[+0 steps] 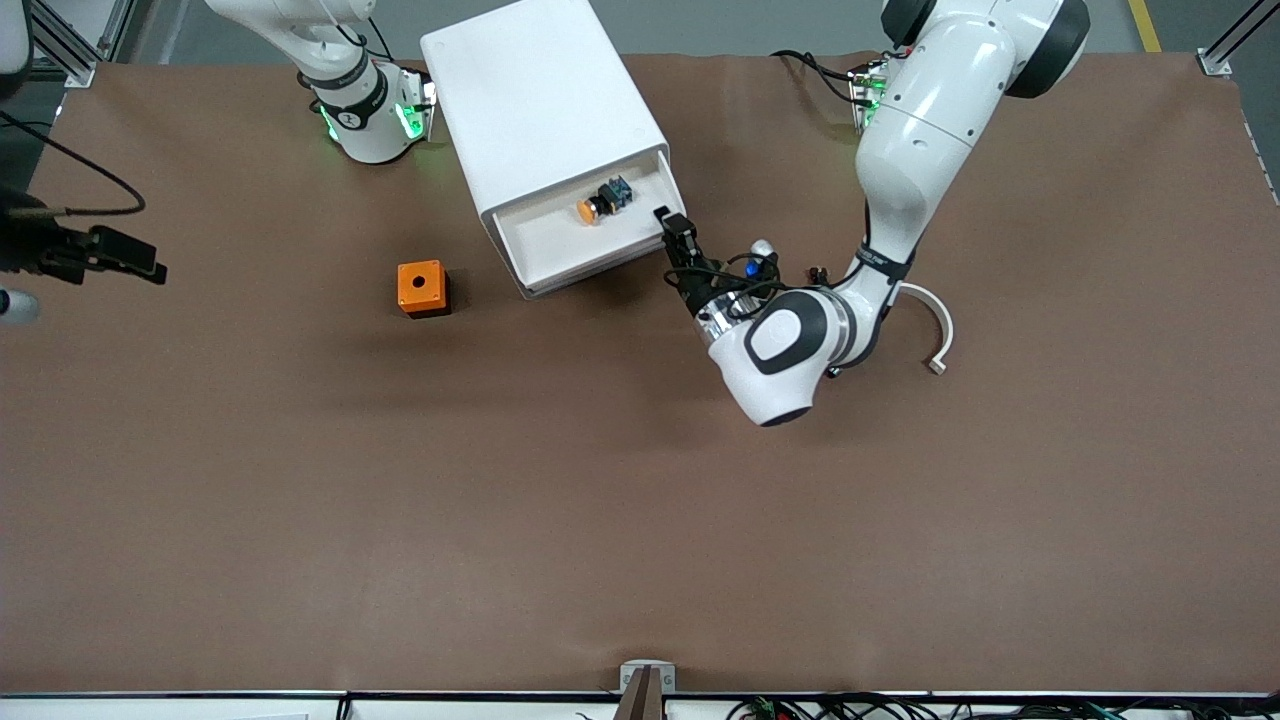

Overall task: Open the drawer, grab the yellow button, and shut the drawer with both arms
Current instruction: 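Reach the right gripper toward the open drawer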

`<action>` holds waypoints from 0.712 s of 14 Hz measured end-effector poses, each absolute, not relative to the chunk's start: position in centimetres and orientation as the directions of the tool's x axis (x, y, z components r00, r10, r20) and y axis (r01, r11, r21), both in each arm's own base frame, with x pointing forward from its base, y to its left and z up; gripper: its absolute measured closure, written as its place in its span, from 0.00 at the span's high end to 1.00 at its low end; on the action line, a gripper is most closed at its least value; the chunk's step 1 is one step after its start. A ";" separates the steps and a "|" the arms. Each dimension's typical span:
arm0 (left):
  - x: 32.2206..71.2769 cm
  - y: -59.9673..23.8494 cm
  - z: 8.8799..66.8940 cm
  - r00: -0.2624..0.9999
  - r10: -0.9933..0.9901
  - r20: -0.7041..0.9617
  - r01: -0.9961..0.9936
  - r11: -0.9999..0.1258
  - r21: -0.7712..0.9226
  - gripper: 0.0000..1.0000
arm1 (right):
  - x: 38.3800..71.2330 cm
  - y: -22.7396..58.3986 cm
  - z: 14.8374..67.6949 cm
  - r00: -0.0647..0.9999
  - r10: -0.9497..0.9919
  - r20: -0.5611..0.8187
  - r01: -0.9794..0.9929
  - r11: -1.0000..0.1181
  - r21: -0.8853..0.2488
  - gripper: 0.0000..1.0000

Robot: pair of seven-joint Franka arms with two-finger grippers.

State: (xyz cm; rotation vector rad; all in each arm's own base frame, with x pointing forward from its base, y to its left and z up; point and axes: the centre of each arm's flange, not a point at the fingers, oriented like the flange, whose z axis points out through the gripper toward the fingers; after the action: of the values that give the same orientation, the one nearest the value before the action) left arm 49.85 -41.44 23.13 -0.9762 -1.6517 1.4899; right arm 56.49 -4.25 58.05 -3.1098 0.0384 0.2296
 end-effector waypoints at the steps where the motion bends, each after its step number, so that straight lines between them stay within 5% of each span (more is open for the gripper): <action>1: 50.6 -40.9 23.3 -0.490 0.872 0.005 0.090 0.056 -0.994 0.11 | 56.8 -4.3 57.7 0.988 -0.024 -0.151 -0.027 -0.999 -0.020 1.00; 10: 53.9 -38.0 24.0 -0.560 0.829 -0.016 0.126 0.067 -0.990 0.14 | 57.3 -3.9 56.2 0.965 -0.174 -0.195 -0.170 -0.985 0.035 1.00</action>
State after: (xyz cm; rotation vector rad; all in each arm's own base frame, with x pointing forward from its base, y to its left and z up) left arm 53.90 -38.00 23.96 -0.9518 -1.7629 1.5413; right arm 57.30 -3.89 56.24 -3.1317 0.2740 0.3132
